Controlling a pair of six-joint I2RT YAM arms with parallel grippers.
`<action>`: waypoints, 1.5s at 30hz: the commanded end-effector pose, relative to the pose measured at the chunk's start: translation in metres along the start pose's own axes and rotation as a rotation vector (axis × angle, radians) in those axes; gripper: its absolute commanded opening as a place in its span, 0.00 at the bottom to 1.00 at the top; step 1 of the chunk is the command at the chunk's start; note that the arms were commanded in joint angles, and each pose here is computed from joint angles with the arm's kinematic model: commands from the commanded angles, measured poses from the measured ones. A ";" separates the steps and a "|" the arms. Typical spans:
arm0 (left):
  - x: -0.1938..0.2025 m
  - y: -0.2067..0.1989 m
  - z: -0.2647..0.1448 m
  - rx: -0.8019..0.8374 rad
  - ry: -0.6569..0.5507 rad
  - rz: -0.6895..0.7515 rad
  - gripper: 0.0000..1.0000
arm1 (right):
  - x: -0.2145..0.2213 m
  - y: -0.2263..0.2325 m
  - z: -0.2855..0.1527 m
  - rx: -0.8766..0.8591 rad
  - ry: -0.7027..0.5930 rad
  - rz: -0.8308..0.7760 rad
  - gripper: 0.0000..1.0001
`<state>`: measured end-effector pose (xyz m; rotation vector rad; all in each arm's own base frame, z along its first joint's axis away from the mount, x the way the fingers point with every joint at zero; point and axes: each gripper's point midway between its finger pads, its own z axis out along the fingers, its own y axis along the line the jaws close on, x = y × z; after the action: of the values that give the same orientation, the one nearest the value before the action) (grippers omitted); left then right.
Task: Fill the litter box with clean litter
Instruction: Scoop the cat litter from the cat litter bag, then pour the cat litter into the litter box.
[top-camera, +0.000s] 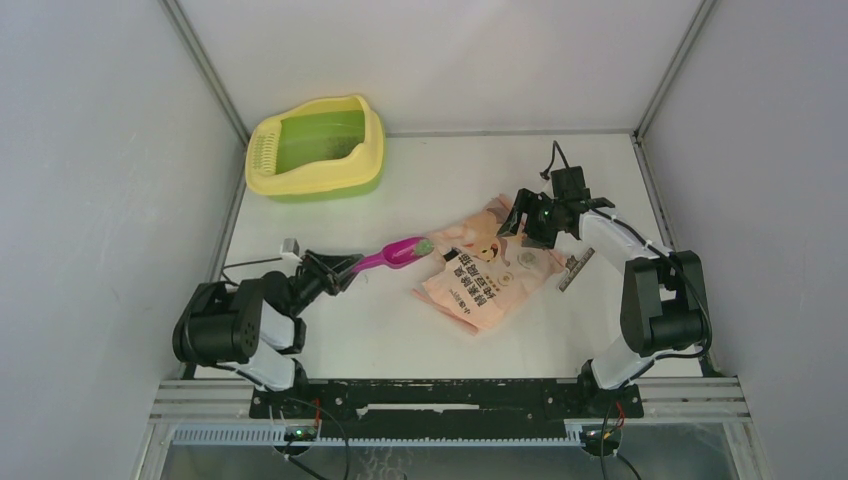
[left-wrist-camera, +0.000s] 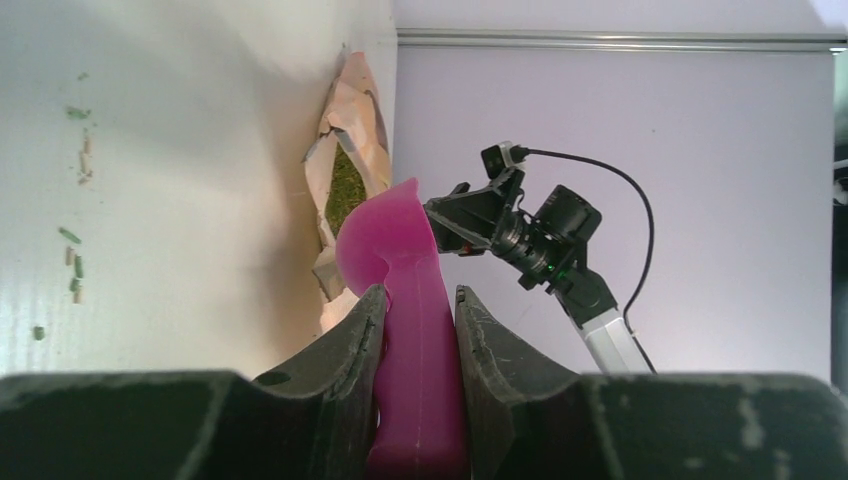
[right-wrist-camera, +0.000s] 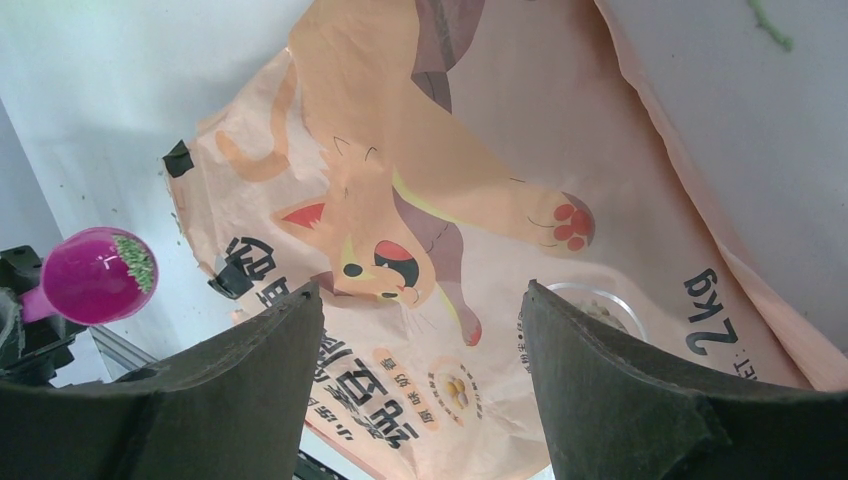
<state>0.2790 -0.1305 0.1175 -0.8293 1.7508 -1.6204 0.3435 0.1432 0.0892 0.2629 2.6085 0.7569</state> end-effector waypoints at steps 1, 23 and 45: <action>-0.001 -0.026 -0.007 0.084 -0.016 0.016 0.00 | -0.013 0.016 -0.011 -0.041 -0.050 -0.047 0.80; -0.126 -0.165 0.059 0.309 -0.270 -0.054 0.01 | -0.003 0.021 -0.011 -0.058 -0.018 -0.045 0.80; -0.281 -0.190 0.070 -0.284 -0.691 0.434 0.01 | 0.001 0.028 -0.020 -0.089 -0.007 -0.062 0.80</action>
<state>0.5107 0.0193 0.2903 -1.0375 1.4116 -0.9903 0.3305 0.1539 0.0960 0.2258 2.6315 0.8222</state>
